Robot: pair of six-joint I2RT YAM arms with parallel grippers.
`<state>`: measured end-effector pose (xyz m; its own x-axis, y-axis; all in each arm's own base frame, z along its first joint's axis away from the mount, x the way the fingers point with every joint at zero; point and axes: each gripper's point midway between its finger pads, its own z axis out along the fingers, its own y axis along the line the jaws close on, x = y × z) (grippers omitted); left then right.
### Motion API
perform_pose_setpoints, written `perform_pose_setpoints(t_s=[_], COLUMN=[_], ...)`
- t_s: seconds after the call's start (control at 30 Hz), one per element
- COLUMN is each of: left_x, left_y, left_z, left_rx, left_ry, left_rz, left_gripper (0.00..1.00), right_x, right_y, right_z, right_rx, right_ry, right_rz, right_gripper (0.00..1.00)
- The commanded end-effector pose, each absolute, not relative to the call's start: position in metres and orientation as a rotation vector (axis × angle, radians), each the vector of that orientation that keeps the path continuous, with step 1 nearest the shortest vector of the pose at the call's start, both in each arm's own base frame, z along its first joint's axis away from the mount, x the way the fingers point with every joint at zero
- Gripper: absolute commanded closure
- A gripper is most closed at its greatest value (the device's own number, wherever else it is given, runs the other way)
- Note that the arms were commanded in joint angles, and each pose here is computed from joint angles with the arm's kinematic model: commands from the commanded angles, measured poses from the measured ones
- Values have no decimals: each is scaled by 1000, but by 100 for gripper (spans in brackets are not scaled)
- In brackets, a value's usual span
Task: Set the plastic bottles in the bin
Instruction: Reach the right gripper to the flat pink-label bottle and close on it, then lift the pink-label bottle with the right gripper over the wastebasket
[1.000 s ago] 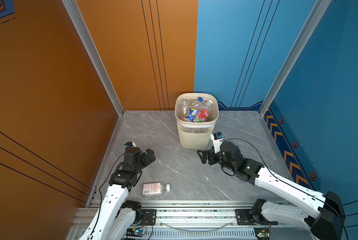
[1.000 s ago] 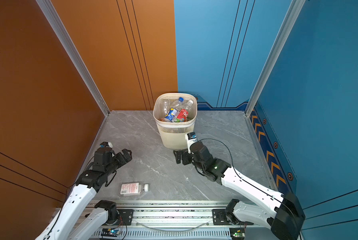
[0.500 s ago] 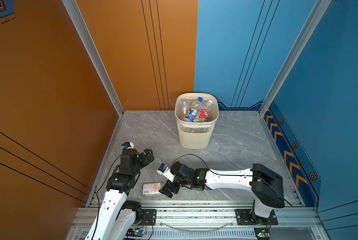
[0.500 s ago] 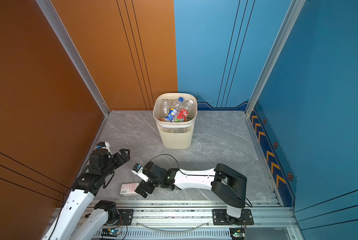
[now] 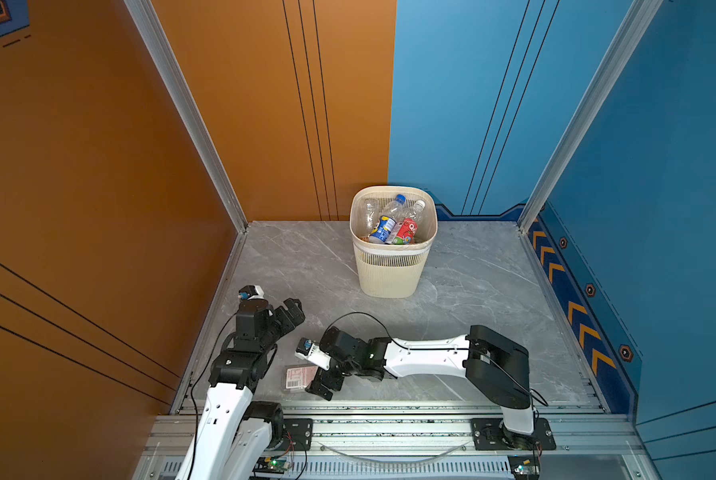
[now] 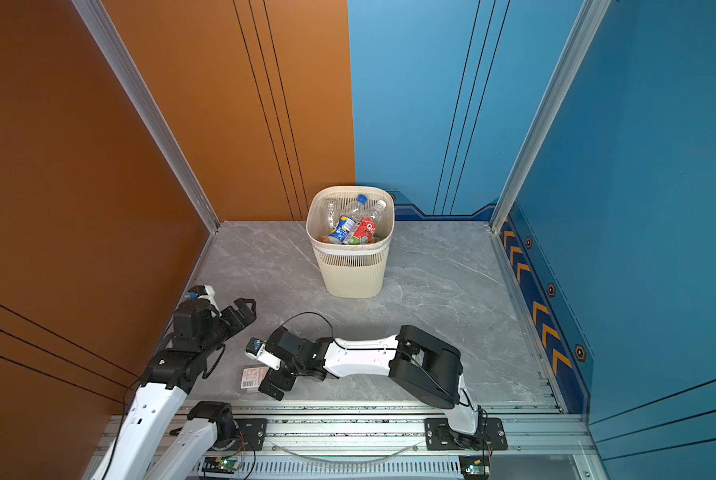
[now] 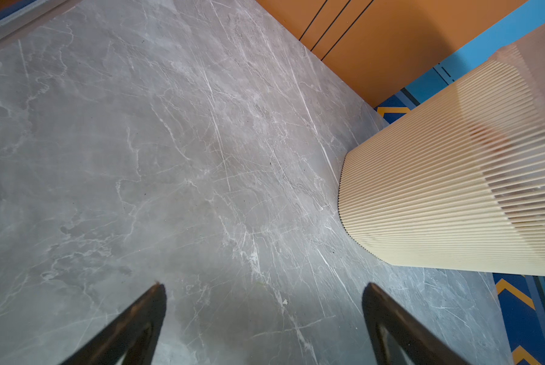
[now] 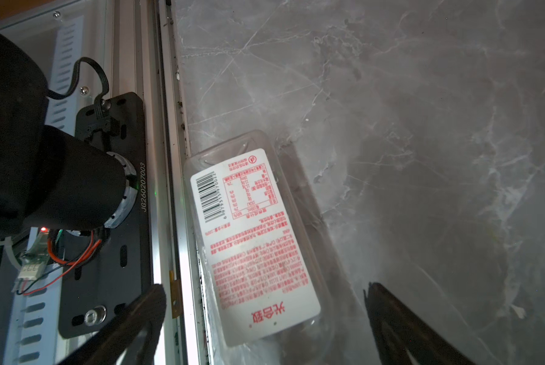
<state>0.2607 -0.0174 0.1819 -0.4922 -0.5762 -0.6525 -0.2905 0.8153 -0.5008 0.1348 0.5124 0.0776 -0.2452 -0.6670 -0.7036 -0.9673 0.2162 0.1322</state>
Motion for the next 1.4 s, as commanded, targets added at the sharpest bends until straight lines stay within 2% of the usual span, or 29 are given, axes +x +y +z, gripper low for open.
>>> perform_pose_setpoints(t_s=[0.0,0.33,0.5,0.6,0.87,0.97,1.17,1.37], left_x=[260,259,259,259,259,263,271,276], left_y=[-18,-16,-15,-15,-13,-18,-31,-51], left_z=[186,184,183,181,181,189,207,219], left_rx=[-614,-624,-627,-630,-638,-618,-552,-450], left_ry=[2114,2118,2118,2121,2115,2093,2042,2014], left_rz=[-417,-414,-413,-412,-423,-462,-563,-683], left_gripper=[2,2,2,2,2,3,2,2], right_x=[126,139,146,150,164,171,197,223], right_y=[515,524,527,528,524,518,493,462], right_z=[69,42,35,30,34,42,69,93], right_rx=[-1587,-1557,-1534,-1525,-1444,-1390,-1197,-1029], right_ry=[1990,2052,2080,2095,2124,2134,2153,2152], right_rz=[775,715,712,702,707,705,676,615], right_gripper=[0,1,5,9,30,35,41,43])
